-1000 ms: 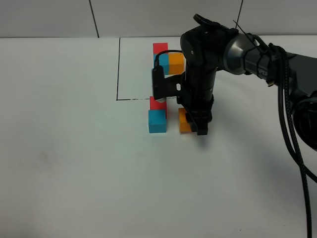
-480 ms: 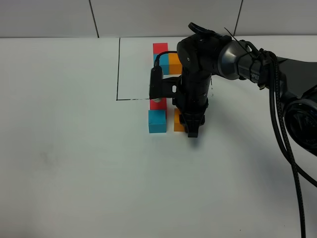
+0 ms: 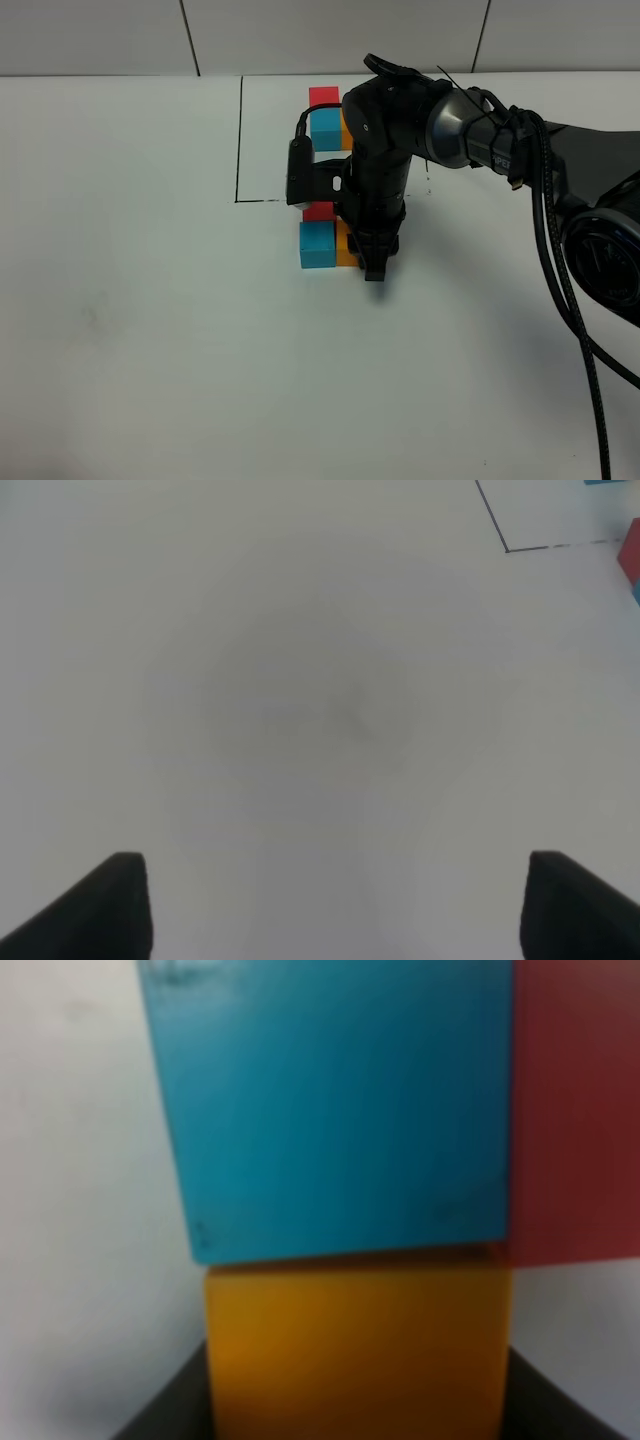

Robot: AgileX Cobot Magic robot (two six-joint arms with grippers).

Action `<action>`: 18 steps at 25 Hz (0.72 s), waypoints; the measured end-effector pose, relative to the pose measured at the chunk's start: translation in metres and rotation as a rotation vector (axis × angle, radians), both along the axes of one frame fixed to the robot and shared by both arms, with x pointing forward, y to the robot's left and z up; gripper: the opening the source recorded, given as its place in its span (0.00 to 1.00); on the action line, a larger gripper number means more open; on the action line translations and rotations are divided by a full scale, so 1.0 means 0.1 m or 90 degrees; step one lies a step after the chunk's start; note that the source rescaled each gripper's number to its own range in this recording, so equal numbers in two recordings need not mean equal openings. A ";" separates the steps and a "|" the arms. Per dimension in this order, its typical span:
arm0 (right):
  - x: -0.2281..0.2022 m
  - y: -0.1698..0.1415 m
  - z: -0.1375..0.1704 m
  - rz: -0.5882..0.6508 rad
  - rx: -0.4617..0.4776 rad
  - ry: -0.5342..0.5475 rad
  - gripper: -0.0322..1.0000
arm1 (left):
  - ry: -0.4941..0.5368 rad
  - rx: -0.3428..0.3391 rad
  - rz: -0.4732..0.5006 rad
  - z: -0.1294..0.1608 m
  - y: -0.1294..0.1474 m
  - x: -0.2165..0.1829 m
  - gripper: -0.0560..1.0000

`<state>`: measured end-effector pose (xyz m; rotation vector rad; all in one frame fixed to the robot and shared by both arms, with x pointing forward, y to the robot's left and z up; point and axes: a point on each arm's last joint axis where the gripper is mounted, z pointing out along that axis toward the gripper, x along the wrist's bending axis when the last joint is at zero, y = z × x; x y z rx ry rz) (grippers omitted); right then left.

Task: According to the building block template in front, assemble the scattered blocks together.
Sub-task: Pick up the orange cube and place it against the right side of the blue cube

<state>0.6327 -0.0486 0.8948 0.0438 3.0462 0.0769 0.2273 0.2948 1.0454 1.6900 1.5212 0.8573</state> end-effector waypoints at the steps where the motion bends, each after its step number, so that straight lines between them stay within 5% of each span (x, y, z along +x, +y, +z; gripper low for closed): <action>1: 0.00 0.00 0.00 0.000 0.000 0.000 0.03 | 0.000 0.000 0.000 0.00 0.00 0.00 0.79; 18: -0.02 0.05 -0.02 -0.021 0.027 0.012 0.03 | 0.000 0.000 0.000 0.00 0.00 0.00 0.79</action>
